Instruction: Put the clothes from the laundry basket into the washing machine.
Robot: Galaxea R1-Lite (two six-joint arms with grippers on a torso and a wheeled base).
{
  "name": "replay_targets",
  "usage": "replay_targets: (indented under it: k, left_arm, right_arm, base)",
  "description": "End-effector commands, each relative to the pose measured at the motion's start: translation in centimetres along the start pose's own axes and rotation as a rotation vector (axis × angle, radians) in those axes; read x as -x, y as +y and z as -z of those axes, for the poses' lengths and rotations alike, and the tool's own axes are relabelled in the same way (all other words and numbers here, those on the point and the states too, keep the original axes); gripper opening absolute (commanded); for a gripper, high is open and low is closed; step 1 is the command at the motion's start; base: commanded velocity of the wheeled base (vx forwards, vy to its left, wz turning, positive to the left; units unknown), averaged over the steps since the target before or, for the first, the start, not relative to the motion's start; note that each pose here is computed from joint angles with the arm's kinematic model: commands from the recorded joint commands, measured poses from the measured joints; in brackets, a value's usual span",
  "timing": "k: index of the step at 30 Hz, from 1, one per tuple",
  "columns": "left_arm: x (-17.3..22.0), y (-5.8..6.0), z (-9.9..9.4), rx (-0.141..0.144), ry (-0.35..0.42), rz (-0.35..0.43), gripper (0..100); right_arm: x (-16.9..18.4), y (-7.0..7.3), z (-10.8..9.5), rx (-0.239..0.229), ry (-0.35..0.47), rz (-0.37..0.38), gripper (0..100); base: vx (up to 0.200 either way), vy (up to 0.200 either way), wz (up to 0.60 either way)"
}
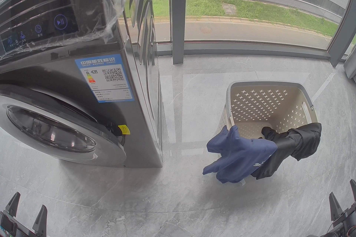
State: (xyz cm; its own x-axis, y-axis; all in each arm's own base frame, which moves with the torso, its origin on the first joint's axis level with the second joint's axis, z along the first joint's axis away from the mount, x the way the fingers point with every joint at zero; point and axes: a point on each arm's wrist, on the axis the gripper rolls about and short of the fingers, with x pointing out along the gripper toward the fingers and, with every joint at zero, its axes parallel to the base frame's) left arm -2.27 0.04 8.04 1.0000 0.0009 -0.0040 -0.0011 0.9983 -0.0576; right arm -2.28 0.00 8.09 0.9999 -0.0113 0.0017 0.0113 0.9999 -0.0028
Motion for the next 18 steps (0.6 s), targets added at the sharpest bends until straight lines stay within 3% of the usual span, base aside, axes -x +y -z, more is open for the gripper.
replay_targets:
  k: [1,11,18]
  left_arm:
    - [-0.01,0.03,0.47,0.001,0.001,-0.001,100]
    - [0.01,0.03,0.48,-0.001,-0.001,-0.001,100]
    - [-0.01,0.03,0.47,-0.001,0.001,-0.001,100]
  right_arm:
    - [0.00,0.00,0.53,0.000,0.000,-0.001,100]
    - [0.00,0.01,0.53,-0.001,0.000,-0.004,100]
    - [0.00,0.01,0.53,0.000,0.000,-0.004,100]
  base:
    - [0.000,0.200,0.00]
    - [0.000,0.200,0.00]
    - [0.000,0.000,0.00]
